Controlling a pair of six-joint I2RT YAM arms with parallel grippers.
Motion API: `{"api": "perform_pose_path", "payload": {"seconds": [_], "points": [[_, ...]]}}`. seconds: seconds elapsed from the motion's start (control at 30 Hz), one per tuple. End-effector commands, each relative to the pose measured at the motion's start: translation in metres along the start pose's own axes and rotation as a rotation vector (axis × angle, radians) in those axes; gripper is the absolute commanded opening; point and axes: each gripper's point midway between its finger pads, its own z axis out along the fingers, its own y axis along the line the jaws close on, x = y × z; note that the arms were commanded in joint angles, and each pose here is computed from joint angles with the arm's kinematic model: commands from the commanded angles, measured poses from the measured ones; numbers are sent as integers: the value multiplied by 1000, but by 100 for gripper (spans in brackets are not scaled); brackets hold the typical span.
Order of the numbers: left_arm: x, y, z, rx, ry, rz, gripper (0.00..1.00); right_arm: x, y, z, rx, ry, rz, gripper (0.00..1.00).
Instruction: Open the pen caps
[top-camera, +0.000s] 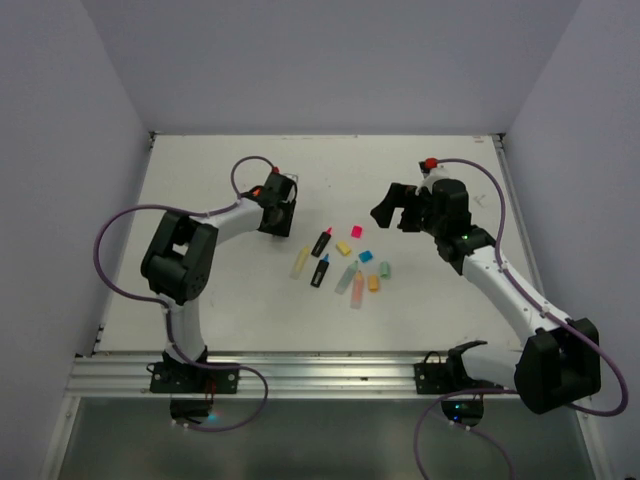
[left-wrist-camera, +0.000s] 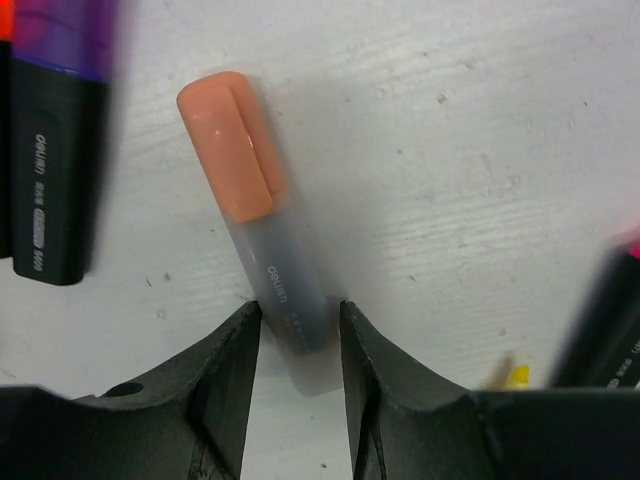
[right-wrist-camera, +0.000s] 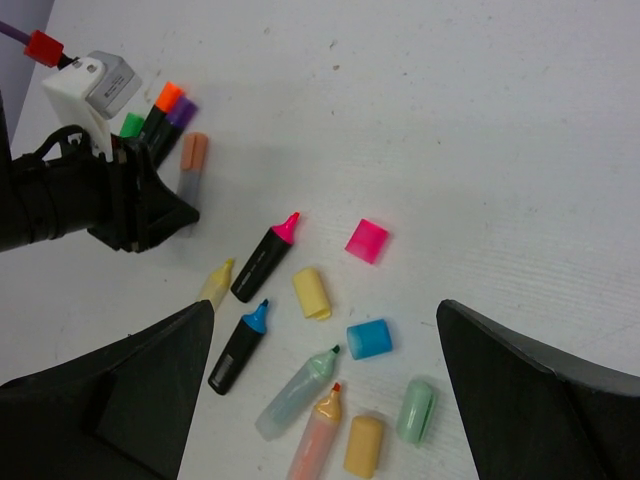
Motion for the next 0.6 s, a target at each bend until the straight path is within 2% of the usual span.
{"api": "perform_pose_path", "payload": {"seconds": [0.0, 0.17, 0.2, 0.37, 0.43, 0.57], "points": [[22, -8, -9, -15, 45, 2, 41, -5, 4, 2, -18, -19, 10, 99], [22, -2, -2, -82, 49, -54, 43, -3, 6, 3, -27, -10, 17, 99], [20, -2, -2, -88, 44, -67, 46, -2, 5, 3, -27, -9, 16, 98], [13, -6, 8, -80, 53, -99, 47, -4, 5, 0, -21, -15, 9, 99], [16, -10, 12, -60, 67, -103, 42, -4, 6, -1, -26, -14, 8, 99], [26, -14, 12, -24, 74, -111, 24, -3, 12, -2, -56, -7, -1, 99]]}}
